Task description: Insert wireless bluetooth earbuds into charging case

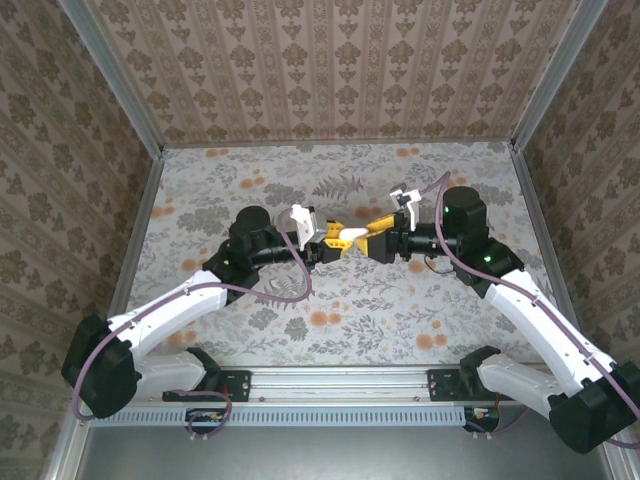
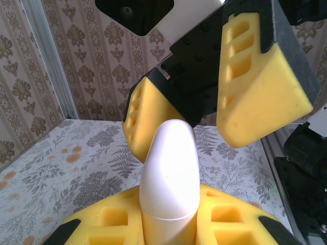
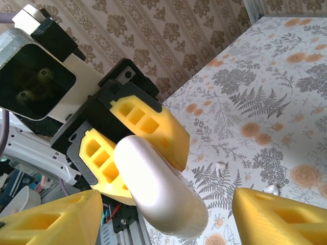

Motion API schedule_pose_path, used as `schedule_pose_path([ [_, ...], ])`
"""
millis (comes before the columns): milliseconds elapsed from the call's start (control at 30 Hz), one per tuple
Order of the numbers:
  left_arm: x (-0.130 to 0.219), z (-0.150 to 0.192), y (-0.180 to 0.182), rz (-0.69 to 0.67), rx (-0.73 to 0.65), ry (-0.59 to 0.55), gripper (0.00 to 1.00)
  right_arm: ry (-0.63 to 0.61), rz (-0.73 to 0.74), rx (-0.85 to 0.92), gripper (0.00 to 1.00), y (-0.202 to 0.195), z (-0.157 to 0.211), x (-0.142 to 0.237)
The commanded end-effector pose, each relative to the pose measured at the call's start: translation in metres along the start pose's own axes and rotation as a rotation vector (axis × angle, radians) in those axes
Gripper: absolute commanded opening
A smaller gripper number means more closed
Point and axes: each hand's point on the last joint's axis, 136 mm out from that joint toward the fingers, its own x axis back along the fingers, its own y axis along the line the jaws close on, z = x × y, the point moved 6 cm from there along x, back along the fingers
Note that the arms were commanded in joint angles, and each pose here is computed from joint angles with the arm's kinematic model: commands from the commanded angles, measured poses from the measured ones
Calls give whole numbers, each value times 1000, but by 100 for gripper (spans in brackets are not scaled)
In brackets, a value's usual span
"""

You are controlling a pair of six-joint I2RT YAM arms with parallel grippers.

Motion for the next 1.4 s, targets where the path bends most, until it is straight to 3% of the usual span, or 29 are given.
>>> schedule_pose_path([
  [0,1,-21,-3,30,-29,-64,15,-19,31,17,69,-6,-3,-3],
  [633,1,-25,-8,73,-29,-68,15,-79,187,-46,65,-33,-18,-12],
  [1367,3,-19,-5,28,-24,-50,15,-155,170,-81,68,-22,-38,-5],
])
